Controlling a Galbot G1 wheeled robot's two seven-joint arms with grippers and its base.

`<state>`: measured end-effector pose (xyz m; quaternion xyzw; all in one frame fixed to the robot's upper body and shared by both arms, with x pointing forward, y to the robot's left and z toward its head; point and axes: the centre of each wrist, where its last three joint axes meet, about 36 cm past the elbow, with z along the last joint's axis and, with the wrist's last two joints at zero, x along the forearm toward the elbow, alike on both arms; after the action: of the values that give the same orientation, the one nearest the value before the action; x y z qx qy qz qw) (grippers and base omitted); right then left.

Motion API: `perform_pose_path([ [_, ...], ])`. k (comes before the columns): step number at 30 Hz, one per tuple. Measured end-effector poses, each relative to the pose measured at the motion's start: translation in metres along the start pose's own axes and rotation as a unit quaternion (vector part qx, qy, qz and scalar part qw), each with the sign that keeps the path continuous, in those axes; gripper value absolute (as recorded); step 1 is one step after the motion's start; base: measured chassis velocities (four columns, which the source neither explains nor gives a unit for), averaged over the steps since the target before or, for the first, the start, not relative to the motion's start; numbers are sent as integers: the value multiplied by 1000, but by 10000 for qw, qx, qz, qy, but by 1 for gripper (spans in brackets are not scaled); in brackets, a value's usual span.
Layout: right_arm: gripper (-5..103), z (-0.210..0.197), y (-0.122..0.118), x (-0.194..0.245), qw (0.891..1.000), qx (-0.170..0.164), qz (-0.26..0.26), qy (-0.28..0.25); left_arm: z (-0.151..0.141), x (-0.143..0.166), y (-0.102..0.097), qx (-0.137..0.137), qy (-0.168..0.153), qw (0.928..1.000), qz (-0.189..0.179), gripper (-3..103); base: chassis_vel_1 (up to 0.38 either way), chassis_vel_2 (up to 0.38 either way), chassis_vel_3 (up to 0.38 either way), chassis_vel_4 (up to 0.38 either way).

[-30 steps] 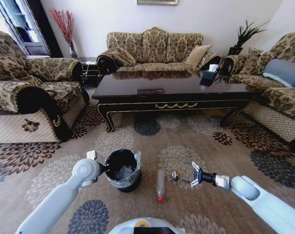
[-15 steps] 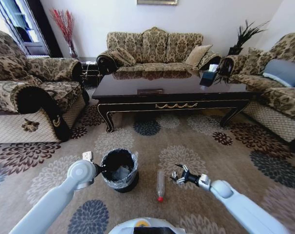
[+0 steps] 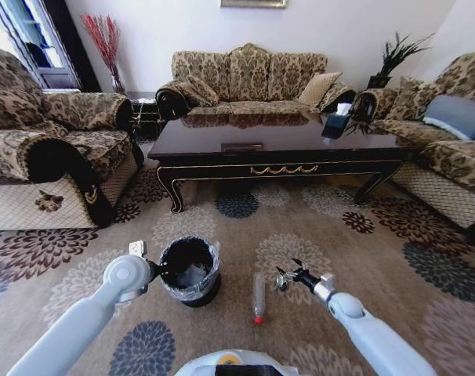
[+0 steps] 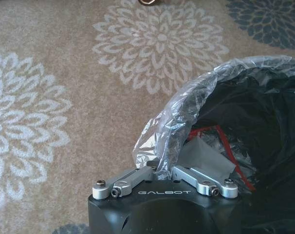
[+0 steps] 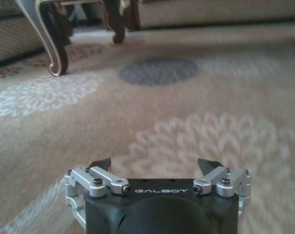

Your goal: Move to the front of the table and pick up the trash from the floor, then place it into the trash bin.

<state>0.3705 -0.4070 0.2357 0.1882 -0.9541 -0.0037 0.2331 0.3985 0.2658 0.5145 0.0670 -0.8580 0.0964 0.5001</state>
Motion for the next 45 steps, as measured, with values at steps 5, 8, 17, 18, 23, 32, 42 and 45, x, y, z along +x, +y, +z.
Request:
perform_pose_path([
  [5,98,5,10,12,9985,-485,-83,237,0,-1,0,-6,6,10000,-9,0,0,0,0,0],
  [8,100,2,20,10,9958,-853,-105,321,5,-2,-1,-2,59,10000,27,0,0,0,0,0],
  [17,99,5,16,-2,9954,-792,-7,531,8,0,0,25,39,10000,30,0,0,0,0,0],
  [18,99,5,13,-4,9955,-771,10,547,8,1,1,28,38,10000,25,0,0,0,0,0],
  [23,99,7,3,-12,9953,-732,135,625,8,3,1,24,22,10000,42,0,0,0,0,0],
  [32,95,15,5,-16,9942,-742,118,764,7,6,3,20,-8,10000,32,0,0,0,0,0],
  [42,65,25,13,-23,9939,-551,5,954,10,8,8,101,-5,9999,-4,0,0,0,0,0],
  [45,54,25,13,-24,9941,-538,7,947,11,9,9,102,-8,9999,-6,0,0,0,0,0],
])
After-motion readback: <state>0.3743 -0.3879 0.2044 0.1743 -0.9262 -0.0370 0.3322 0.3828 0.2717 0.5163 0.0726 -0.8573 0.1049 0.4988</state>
